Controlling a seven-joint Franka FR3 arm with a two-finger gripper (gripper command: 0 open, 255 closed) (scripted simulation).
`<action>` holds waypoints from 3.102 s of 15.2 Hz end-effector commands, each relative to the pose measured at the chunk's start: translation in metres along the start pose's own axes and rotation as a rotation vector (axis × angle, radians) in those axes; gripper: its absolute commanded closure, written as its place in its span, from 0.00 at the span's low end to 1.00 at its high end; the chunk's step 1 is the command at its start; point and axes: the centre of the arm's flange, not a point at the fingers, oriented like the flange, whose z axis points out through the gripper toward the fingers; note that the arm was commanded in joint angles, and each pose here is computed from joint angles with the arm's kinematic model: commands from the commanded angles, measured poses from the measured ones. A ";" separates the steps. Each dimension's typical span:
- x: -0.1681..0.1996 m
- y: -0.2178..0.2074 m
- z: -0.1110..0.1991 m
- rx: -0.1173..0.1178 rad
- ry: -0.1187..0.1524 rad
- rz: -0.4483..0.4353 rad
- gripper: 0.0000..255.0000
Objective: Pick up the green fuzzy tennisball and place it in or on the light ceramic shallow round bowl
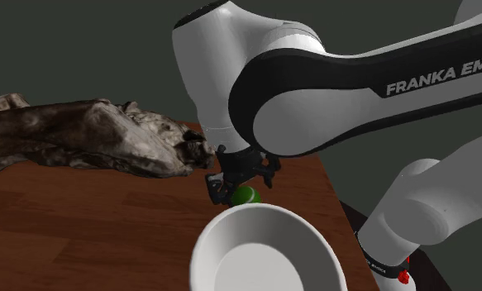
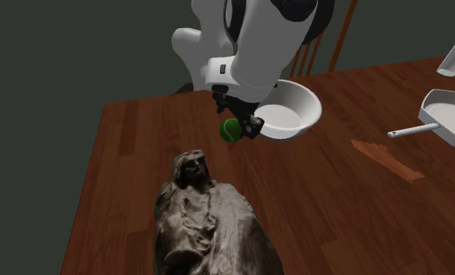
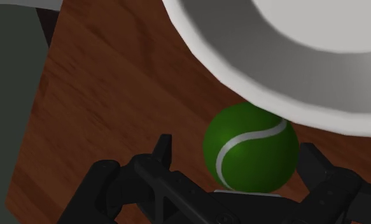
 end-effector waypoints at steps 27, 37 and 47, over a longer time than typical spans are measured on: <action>-0.001 0.014 -0.026 0.000 0.000 0.000 1.00; -0.003 0.031 -0.076 0.000 0.000 0.000 1.00; -0.005 0.048 -0.126 0.000 0.000 0.000 1.00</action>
